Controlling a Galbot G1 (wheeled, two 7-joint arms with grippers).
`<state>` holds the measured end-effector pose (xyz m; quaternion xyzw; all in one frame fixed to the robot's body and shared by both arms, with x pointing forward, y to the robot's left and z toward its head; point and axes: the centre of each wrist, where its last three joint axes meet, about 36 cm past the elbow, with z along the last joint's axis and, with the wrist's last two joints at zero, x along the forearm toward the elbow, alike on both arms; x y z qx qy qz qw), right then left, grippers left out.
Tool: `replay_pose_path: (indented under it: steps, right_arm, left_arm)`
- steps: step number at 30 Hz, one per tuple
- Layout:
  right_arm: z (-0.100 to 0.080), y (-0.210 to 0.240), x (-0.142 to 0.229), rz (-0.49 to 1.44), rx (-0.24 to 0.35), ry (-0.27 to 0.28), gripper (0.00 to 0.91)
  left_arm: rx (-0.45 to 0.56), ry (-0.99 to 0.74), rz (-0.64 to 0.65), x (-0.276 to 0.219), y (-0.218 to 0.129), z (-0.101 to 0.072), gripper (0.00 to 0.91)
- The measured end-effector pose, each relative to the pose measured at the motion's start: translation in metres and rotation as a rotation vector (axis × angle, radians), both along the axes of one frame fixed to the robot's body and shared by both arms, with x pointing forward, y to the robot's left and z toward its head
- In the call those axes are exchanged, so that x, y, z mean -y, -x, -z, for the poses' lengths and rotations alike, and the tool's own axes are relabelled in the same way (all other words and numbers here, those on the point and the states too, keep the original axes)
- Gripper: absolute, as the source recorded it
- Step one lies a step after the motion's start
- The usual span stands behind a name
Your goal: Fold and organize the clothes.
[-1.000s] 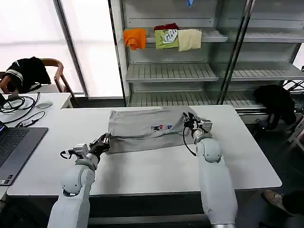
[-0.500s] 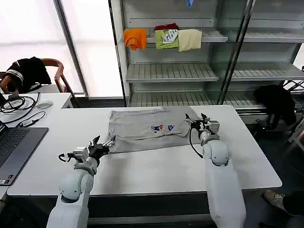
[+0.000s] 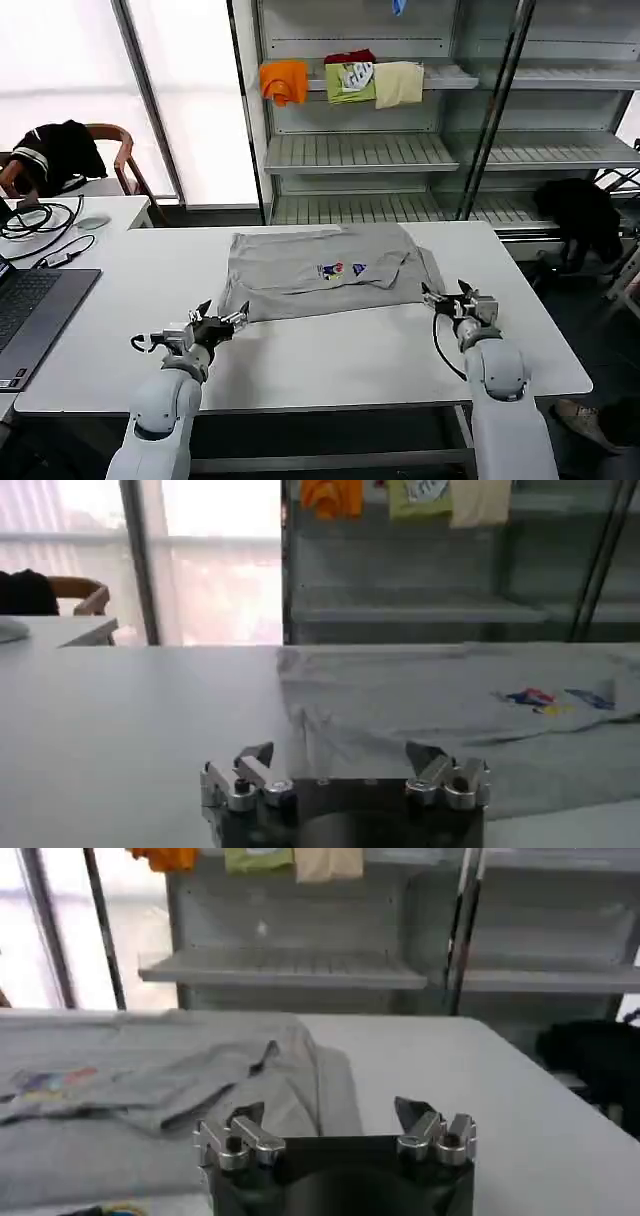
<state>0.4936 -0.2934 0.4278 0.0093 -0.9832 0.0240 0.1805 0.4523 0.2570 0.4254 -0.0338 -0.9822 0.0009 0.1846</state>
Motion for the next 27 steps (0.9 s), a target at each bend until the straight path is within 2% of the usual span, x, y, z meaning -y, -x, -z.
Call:
replay_pose_path:
  steps: [1, 2, 3, 4, 5, 7, 8, 9, 10, 27]
  right_arm:
    - [0.001, 0.001, 0.0, 0.0, -0.003, 0.0, 0.262]
    - [0.001, 0.001, 0.0, 0.0, -0.006, 0.001, 0.05]
    - [0.002, 0.001, 0.0, 0.0, -0.009, 0.001, 0.0]
    - [0.003, 0.001, 0.0, 0.0, -0.013, 0.001, 0.0]
    - [0.004, 0.0, -0.001, 0.0, -0.017, 0.0, 0.0]
    - [0.006, -0.001, -0.002, -0.001, -0.022, -0.003, 0.0]
    - [0.006, -0.001, -0.003, -0.001, -0.024, -0.004, 0.0]
    - [0.006, -0.002, -0.004, -0.003, -0.024, -0.005, 0.0]
    - [0.006, -0.002, -0.005, -0.004, -0.025, -0.006, 0.0]
    - [0.005, 0.002, -0.003, -0.015, -0.025, -0.024, 0.0]
  left_arm:
    - [-0.003, -0.004, -0.001, 0.0, 0.0, 0.001, 0.907]
    - [-0.007, -0.006, -0.002, 0.0, 0.0, 0.002, 0.907]
    - [-0.01, -0.009, -0.002, 0.0, 0.0, 0.003, 0.907]
    - [-0.013, -0.011, -0.002, -0.001, 0.0, 0.004, 0.907]
    - [-0.015, -0.014, -0.002, -0.001, 0.0, 0.005, 0.867]
    - [-0.02, -0.017, -0.002, -0.001, 0.0, 0.007, 0.363]
    - [-0.022, -0.019, -0.002, -0.002, 0.0, 0.008, 0.151]
    - [-0.025, -0.02, -0.001, -0.002, 0.0, 0.009, 0.06]
    - [-0.028, -0.021, 0.0, -0.002, 0.0, 0.01, 0.02]
    - [-0.055, -0.009, 0.014, -0.01, 0.0, 0.019, 0.0]
